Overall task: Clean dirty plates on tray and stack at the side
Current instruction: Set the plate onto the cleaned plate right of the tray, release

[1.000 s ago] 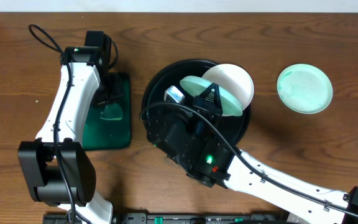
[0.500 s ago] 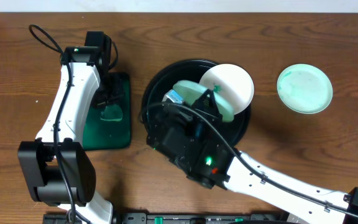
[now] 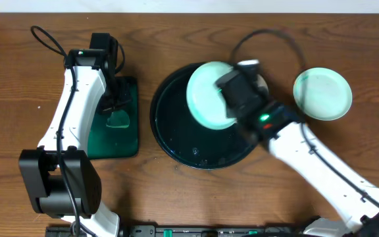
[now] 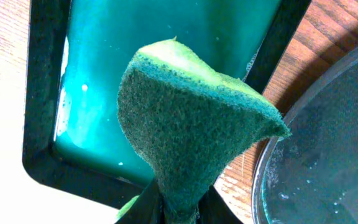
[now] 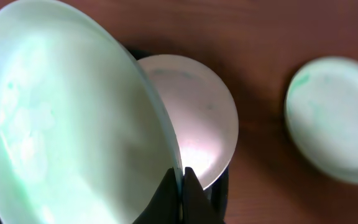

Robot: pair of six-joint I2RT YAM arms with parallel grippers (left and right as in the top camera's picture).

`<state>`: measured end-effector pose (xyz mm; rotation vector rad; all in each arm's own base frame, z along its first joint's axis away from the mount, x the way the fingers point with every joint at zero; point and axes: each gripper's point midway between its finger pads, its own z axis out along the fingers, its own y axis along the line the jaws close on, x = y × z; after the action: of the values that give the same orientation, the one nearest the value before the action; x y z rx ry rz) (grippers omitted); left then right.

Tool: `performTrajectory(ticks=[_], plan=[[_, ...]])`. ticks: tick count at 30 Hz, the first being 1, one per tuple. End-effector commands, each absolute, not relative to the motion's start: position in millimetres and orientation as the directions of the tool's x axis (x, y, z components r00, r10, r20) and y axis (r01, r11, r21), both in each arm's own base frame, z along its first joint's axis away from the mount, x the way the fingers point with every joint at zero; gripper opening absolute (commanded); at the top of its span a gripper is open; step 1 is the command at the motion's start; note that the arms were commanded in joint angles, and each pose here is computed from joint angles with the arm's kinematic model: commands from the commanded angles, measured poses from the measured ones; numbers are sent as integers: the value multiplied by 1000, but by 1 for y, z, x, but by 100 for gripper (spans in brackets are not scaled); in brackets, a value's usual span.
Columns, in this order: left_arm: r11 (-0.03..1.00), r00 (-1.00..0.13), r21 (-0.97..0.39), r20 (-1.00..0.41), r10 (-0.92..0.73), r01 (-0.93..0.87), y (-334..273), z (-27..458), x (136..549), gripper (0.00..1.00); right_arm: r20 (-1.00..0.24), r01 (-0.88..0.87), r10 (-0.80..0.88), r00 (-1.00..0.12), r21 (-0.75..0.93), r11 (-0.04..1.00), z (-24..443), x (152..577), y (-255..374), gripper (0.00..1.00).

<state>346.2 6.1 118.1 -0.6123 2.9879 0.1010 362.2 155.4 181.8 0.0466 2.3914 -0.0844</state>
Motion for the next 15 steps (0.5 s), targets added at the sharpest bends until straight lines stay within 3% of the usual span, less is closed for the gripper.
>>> performTrajectory(ticks=[1, 9, 15], plan=[[922, -923, 69, -75, -376, -381, 9, 109, 341, 16, -615, 246, 338, -712, 233, 941, 198, 378, 118, 1], [922, -923, 69, -74, -377, -381, 9, 109, 341, 16, -500, 551, 634, -590, 323, 769, 186, 388, -26, 1], [922, -923, 68, -74, -377, -382, 9, 109, 341, 16, -446, 702, 728, -521, 260, 662, 158, 369, -109, 1]])
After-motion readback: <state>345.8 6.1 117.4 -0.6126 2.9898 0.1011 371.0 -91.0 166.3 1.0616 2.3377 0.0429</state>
